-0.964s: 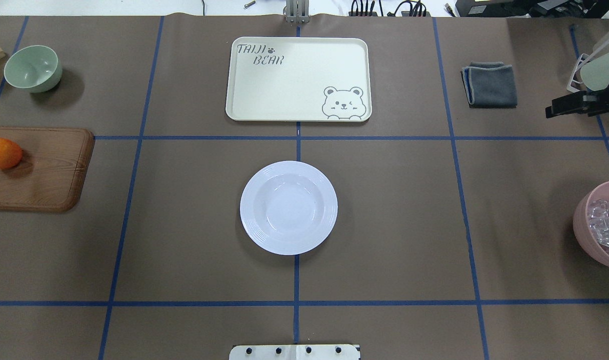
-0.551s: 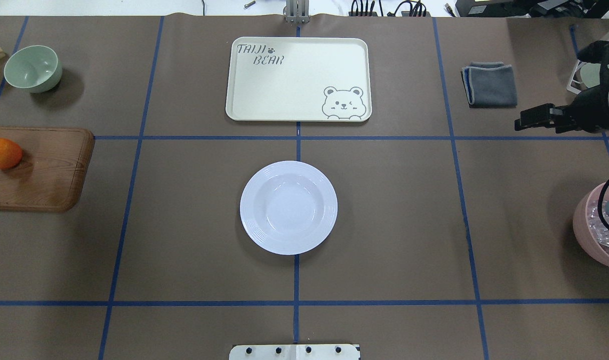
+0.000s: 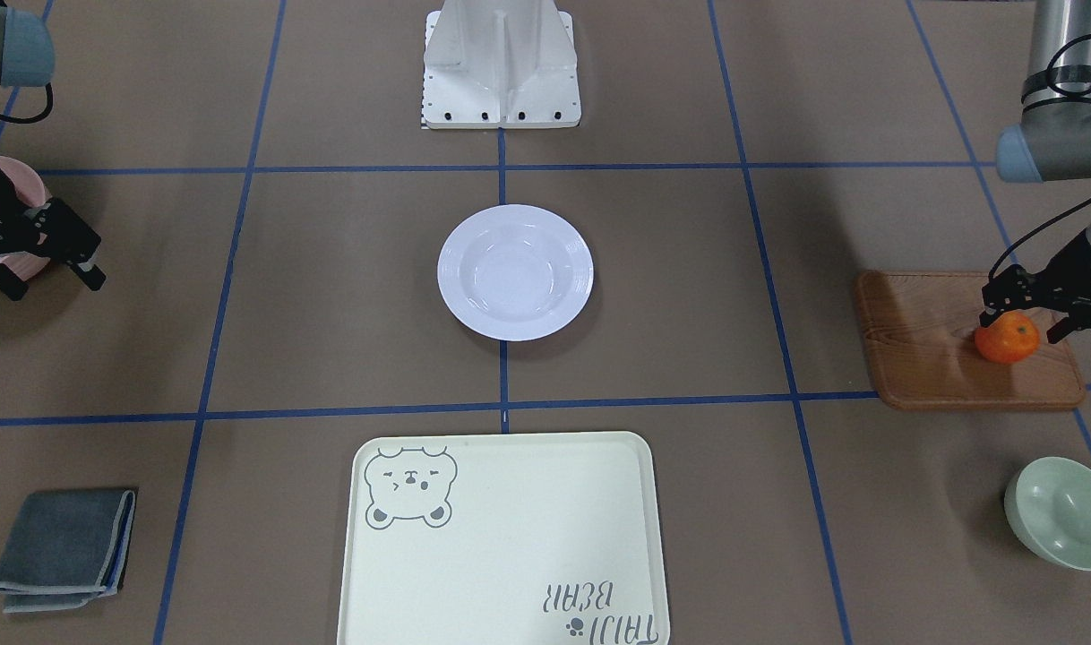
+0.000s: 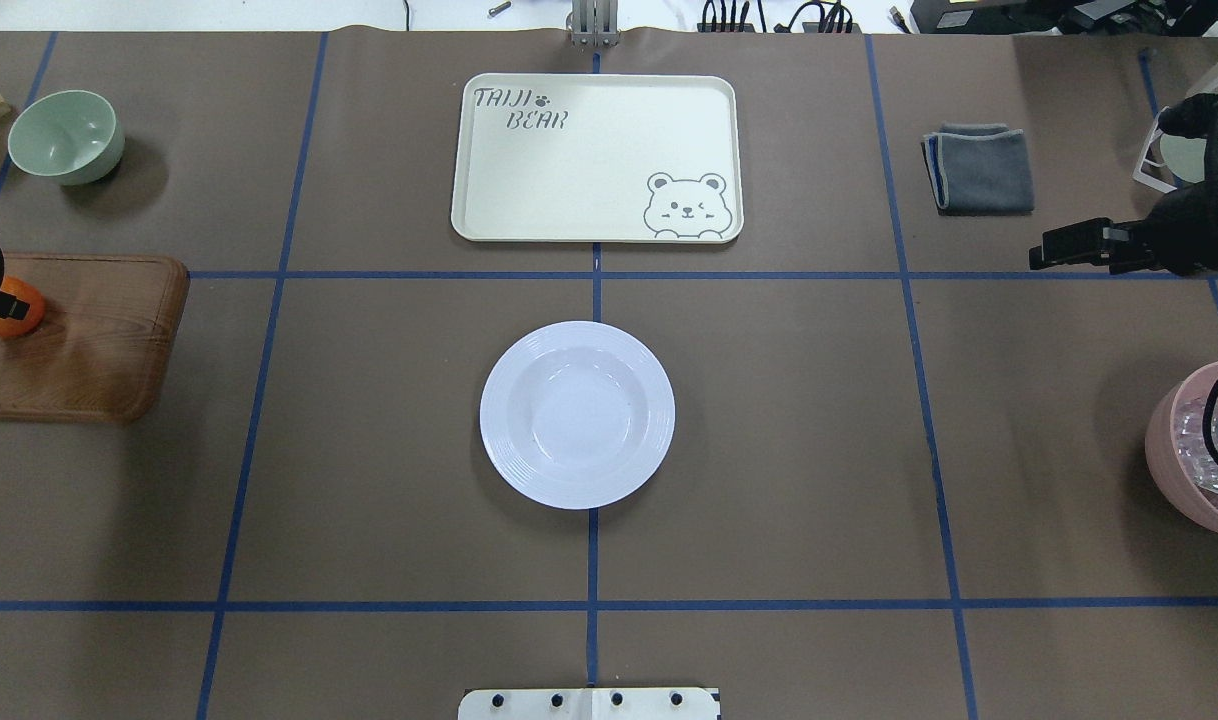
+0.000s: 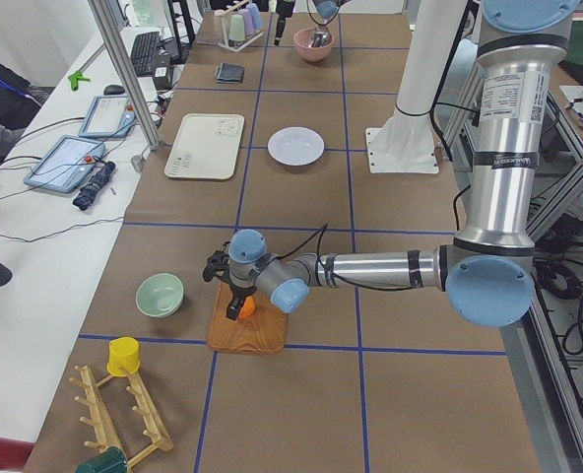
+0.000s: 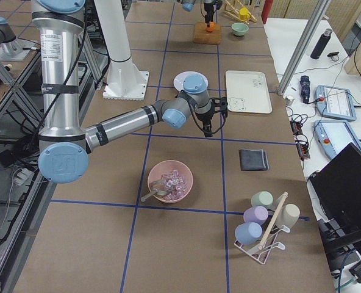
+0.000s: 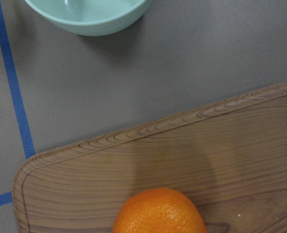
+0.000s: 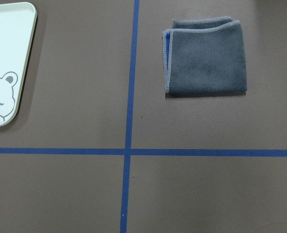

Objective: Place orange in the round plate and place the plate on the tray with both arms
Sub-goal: 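Lower the left gripper onto the orange while the right arm moves in, then carry the orange with the left gripper over the white plate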

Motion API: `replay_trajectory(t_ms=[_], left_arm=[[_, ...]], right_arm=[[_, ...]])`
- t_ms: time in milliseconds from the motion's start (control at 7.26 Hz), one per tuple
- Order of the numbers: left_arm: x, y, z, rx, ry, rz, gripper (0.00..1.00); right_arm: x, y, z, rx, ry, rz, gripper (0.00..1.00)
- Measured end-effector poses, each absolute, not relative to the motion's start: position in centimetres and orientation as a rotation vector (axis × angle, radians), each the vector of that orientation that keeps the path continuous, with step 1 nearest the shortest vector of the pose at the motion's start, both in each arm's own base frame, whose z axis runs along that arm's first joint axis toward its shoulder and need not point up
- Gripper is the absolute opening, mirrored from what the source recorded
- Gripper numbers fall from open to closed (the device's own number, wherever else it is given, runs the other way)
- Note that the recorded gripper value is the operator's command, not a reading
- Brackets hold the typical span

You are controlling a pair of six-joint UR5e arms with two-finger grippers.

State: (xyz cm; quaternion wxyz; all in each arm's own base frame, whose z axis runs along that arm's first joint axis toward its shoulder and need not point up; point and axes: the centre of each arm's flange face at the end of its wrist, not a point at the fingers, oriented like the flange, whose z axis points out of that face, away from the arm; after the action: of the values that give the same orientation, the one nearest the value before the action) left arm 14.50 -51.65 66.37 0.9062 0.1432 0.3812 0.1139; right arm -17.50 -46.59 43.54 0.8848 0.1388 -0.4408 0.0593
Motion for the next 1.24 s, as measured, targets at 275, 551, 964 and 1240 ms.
replay_trajectory(t_ms=[275, 551, 964, 1240], left_arm=[[15.7, -51.2, 67.8, 0.303, 0.776, 0.253, 0.13], [16.2, -51.4, 67.6, 0.318, 0.781, 0.246, 0.00], [16.9, -52.3, 62.4, 0.345, 0.875, 0.268, 0.00], [18.1, -54.3, 54.7, 0.339, 0.945, 0.159, 0.00]], right_arm=[[-17.4, -46.5, 43.7, 0.288, -0.915, 0.124, 1.00], [-17.4, -46.5, 43.8, 0.287, -0.913, 0.125, 1.00], [-17.4, -46.5, 43.8, 0.287, -0.913, 0.124, 1.00], [-17.5, -46.5, 43.7, 0.291, -0.918, 0.121, 1.00]])
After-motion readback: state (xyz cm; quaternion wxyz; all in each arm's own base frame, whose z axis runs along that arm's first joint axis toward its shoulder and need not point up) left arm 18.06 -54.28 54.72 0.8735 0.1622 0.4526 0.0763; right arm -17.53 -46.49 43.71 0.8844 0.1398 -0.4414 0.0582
